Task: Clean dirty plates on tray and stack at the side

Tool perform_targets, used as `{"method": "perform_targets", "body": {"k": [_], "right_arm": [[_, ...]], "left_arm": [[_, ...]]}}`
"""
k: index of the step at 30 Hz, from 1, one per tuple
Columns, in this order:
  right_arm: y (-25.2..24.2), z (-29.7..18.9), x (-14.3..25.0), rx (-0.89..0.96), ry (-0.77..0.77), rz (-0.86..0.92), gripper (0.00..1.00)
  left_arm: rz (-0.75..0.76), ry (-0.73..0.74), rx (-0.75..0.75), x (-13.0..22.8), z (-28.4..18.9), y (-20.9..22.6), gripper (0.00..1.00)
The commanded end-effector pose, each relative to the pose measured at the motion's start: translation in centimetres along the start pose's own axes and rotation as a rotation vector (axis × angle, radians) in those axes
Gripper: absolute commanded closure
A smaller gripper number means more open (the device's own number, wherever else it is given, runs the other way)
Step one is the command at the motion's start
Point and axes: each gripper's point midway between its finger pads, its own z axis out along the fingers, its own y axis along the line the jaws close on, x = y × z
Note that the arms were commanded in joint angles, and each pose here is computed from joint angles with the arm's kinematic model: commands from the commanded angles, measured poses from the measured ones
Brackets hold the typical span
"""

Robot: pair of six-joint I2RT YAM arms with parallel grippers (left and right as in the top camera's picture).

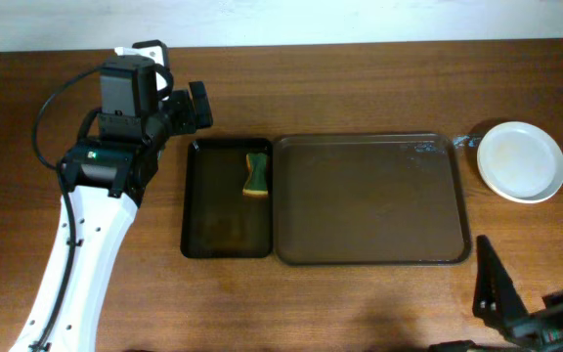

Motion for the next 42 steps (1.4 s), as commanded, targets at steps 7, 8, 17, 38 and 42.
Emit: {"method": "perform_targets", "body": {"k": [7, 8, 17, 38, 42], "right_arm": [[0.0, 2.1, 14.9, 0.022, -0.23, -0.057, 0.02], [0.0, 2.5, 16.5, 0.021, -0.218, -0.055, 0.02], [-0.3, 3.0, 31.2, 0.051, 0.185, 0.023, 0.02], [-0.1, 2.2, 34.4, 0.047, 0.319, 0.043, 0.02], [-0.1, 2.2, 34.4, 0.047, 0.319, 0.043, 0.02]], "left_arm": [[-0.013, -0.003, -0.002, -0.1, 0.0, 0.2, 0.0], [-0.013, -0.003, -0.002, -0.1, 0.1, 0.2, 0.0], [-0.013, -0.003, -0.002, -0.1, 0.0, 0.2, 0.0], [-0.013, -0.002, -0.002, -0.1, 0.1, 0.2, 0.0], [-0.013, -0.003, -0.002, -0.1, 0.0, 0.2, 0.0]]}}
